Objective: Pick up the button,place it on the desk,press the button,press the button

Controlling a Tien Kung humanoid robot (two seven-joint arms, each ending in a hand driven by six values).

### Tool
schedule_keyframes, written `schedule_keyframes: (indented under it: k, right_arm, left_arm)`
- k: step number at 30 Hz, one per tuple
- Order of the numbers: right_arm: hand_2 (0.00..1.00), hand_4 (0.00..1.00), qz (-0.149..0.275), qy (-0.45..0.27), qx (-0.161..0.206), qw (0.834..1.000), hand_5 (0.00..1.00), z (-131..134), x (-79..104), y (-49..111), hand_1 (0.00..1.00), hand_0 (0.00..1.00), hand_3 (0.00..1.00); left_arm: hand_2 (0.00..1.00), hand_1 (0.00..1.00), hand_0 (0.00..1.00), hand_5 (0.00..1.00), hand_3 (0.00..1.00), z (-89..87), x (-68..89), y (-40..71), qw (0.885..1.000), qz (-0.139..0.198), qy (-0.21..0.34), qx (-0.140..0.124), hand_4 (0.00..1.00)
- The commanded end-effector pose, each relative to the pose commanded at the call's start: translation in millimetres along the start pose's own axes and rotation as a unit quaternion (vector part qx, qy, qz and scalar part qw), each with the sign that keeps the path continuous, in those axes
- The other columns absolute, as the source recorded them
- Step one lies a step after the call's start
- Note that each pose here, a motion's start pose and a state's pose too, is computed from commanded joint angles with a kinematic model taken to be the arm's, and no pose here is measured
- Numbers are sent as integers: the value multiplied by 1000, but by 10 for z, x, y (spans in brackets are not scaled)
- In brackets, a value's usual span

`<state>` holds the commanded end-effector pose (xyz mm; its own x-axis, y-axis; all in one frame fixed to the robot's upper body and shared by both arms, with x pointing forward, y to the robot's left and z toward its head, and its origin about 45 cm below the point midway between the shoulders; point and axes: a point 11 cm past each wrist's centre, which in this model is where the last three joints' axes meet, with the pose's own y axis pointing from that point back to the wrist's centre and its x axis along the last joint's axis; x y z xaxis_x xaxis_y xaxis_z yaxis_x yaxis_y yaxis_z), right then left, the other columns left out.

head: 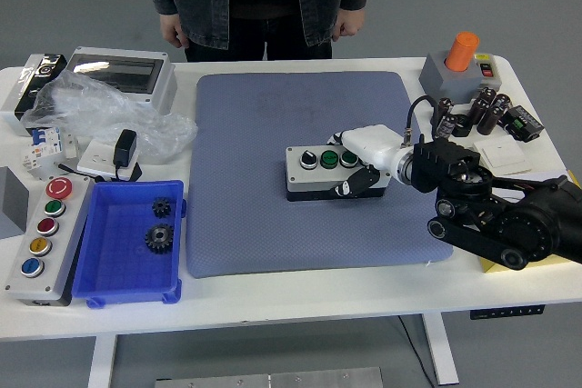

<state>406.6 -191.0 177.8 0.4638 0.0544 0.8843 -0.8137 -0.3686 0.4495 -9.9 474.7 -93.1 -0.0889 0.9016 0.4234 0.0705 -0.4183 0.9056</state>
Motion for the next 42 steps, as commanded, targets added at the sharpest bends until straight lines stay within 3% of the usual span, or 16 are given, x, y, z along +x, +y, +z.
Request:
schedule_keyframes:
  k: [7, 8, 15, 19, 25, 32, 37, 38, 42]
  right_arm:
    - [820, 998, -4, 3, 3, 1000, 461, -6, -3, 1, 780, 817, 926]
    - [861, 998, -5, 3, 3, 1000, 600, -5, -6, 1, 798, 827, 950]
    - [877, 998, -2, 3, 3, 1000, 613, 0, 0, 5, 805, 830, 970]
    - [877, 998, 12, 4, 6, 1000, 613, -7, 88, 31, 805, 830, 970]
    - [880, 998, 51, 1, 22, 998, 628, -79, 378, 134, 803, 835, 973]
    - [875, 998, 107, -20, 21, 994, 646, -90, 597, 362, 801, 832, 978]
    - [875, 998, 157, -21, -12, 987, 646, 27, 686, 614, 801, 832, 978]
    - [793, 998, 166, -19, -21, 986, 660, 61, 702, 674, 774, 808, 942]
    - [793, 998, 188, -1, -53, 981, 660, 167, 756, 900, 774, 808, 942]
  left_arm:
    - [612, 688, 662, 355, 649, -2, 0, 0, 1000, 0, 0, 0, 641]
    - [611, 688, 662, 352, 647, -2, 0, 0, 1000, 0, 0, 0, 637]
    - [610, 688, 662, 350, 644, -13, -4, -1, 1000, 0, -1, 1, 632]
    - [610, 688, 662, 350, 644, -15, -8, -1, 1000, -1, -2, 1, 632]
    - [609, 688, 662, 348, 641, -25, -10, -2, 1000, -1, -3, 2, 623]
    - [608, 688, 662, 345, 636, -23, -14, -2, 1000, -1, -2, 2, 609]
    - [608, 688, 662, 345, 636, -60, -13, -5, 1000, -1, -1, 5, 609]
    - [608, 688, 662, 345, 637, -68, -12, -6, 1000, 0, -1, 5, 606]
    - [608, 688, 662, 345, 637, -72, -10, -7, 1000, 0, 0, 6, 606]
